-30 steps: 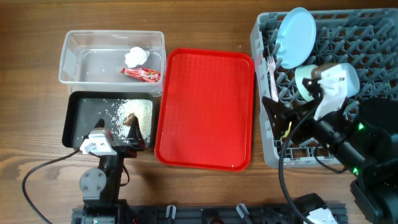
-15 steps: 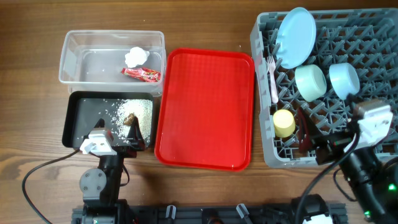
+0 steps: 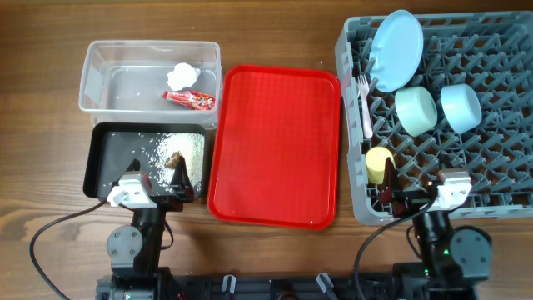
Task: Sort waste into correct bins and load items into the dishwasher rack
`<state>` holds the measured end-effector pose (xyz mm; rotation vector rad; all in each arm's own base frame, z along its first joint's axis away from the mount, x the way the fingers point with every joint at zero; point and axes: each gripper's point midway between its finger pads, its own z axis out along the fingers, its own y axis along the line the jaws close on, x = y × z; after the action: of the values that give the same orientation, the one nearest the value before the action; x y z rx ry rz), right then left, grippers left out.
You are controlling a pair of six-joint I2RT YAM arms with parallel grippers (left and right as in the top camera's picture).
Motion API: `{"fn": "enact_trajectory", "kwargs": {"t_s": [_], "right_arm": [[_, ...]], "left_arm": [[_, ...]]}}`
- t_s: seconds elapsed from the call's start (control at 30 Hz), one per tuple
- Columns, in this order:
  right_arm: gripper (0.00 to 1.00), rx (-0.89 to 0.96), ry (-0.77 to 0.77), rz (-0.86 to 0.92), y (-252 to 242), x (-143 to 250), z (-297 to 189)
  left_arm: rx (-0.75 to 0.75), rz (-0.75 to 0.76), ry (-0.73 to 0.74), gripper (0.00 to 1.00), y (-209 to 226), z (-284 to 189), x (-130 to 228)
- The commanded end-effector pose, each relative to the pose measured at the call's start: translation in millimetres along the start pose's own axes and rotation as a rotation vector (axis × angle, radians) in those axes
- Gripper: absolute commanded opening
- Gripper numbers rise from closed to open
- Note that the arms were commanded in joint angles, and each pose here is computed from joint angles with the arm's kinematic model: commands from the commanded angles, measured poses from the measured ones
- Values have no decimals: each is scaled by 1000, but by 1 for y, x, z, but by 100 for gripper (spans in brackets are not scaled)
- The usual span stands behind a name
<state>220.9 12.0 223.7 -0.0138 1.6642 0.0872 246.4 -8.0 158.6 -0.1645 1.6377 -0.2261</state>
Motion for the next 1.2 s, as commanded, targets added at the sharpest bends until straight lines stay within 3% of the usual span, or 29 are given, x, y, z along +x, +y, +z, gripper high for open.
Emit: {"fn": "enact_trajectory", "kwargs": {"t_s": [0.0, 0.17, 0.37, 0.63, 1.17], "right_arm": [[100, 6, -39, 20, -3, 7, 5], [100, -86, -86, -134, 13, 17, 16], [100, -96, -144, -131, 13, 34, 27], [100, -96, -110, -128, 13, 43, 29], [100, -96, -107, -127, 13, 44, 29]], "left_arm": [[-1, 12, 3, 100, 1, 0, 2], [-1, 12, 3, 100, 1, 0, 2], [-1, 12, 3, 100, 1, 0, 2], [-1, 12, 3, 100, 1, 0, 2], [-1, 12, 3, 100, 1, 0, 2]]}}
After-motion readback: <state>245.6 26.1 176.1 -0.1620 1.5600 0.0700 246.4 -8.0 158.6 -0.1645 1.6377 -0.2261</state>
